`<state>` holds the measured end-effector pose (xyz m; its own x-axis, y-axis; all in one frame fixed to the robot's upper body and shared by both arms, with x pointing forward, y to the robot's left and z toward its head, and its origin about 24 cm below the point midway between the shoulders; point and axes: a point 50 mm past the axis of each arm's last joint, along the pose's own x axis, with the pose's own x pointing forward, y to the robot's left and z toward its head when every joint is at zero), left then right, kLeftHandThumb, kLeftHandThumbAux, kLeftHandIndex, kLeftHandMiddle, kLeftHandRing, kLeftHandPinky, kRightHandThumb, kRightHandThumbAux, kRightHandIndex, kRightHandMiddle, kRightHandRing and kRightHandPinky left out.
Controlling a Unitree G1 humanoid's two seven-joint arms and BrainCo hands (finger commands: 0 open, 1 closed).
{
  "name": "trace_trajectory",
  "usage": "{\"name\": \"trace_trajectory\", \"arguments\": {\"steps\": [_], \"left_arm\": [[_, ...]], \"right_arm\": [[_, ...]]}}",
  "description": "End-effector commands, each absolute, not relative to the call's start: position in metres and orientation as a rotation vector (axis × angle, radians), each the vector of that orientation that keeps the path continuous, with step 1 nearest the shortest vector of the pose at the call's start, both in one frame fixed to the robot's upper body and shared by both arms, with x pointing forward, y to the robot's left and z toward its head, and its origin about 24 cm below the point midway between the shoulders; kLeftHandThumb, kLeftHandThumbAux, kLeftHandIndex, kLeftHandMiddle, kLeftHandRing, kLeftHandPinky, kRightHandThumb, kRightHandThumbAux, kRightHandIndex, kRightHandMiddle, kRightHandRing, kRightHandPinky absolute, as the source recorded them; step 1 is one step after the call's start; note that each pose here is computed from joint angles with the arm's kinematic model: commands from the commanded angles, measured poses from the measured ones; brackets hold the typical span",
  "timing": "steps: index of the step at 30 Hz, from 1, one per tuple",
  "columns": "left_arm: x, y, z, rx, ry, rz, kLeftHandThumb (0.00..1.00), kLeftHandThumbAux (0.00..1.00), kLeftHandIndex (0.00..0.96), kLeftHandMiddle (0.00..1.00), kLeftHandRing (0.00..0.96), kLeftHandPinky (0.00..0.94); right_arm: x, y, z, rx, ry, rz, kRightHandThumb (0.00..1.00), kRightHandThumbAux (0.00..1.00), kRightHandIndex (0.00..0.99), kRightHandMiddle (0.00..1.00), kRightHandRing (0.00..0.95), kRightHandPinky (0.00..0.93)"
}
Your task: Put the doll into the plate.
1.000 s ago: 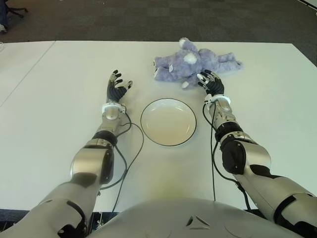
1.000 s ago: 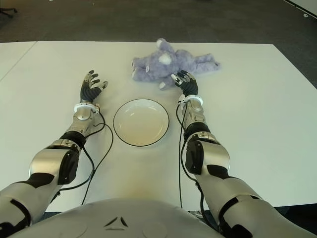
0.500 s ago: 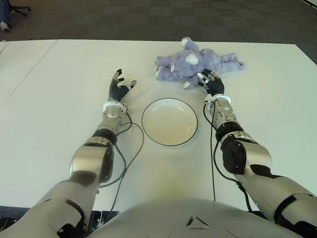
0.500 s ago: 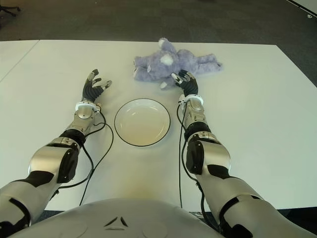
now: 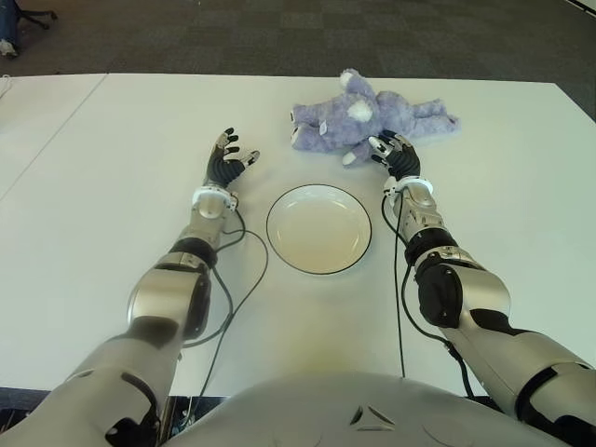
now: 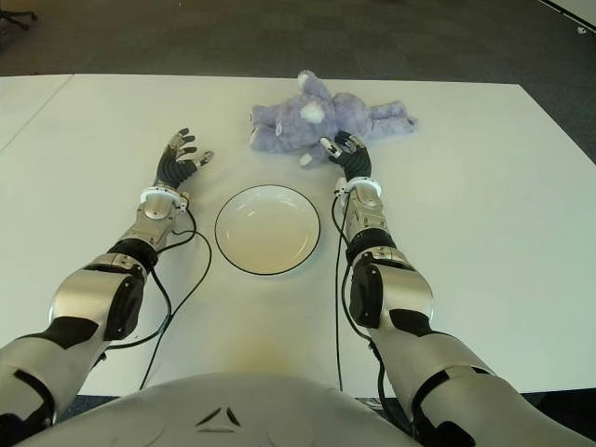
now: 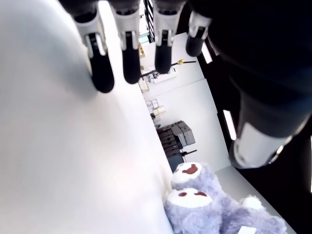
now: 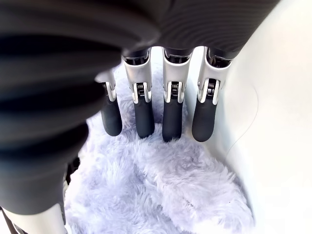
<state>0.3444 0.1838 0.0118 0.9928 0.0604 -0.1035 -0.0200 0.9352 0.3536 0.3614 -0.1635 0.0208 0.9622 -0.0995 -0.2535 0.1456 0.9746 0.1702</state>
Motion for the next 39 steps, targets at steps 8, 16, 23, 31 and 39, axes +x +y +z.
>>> {"name": "trace_trajectory", "arguments": {"steps": [8, 16, 23, 31, 39], "left_arm": [[0.335, 0.169, -0.009, 0.402, 0.213, -0.097, 0.161, 0.626, 0.020, 0.127, 0.200, 0.263], [0.337, 0.172, -0.005, 0.414, 0.209, -0.090, 0.144, 0.629, 0.022, 0.097, 0.159, 0.220], [0.343, 0.172, 0.004, 0.410, 0.167, -0.067, 0.131, 0.637, 0.024, 0.071, 0.103, 0.119], [0.346, 0.175, 0.007, 0.394, 0.175, -0.043, 0.150, 0.656, 0.025, 0.043, 0.063, 0.101], [0.346, 0.178, 0.008, 0.354, 0.170, -0.007, 0.148, 0.666, 0.023, 0.044, 0.063, 0.113]], "right_arm": [[0.307, -0.152, -0.046, 0.215, 0.384, -0.276, 0.031, 0.770, 0.233, 0.269, 0.275, 0.289], [0.323, -0.146, -0.026, 0.242, 0.299, -0.307, 0.041, 0.777, 0.243, 0.280, 0.280, 0.275], [0.336, -0.143, -0.007, 0.261, 0.225, -0.340, 0.039, 0.774, 0.248, 0.279, 0.286, 0.299], [0.348, -0.133, 0.024, 0.327, 0.084, -0.507, 0.103, 0.790, 0.286, 0.288, 0.316, 0.323], [0.349, -0.137, 0.048, 0.432, -0.065, -0.707, 0.174, 0.816, 0.310, 0.320, 0.353, 0.360]]}}
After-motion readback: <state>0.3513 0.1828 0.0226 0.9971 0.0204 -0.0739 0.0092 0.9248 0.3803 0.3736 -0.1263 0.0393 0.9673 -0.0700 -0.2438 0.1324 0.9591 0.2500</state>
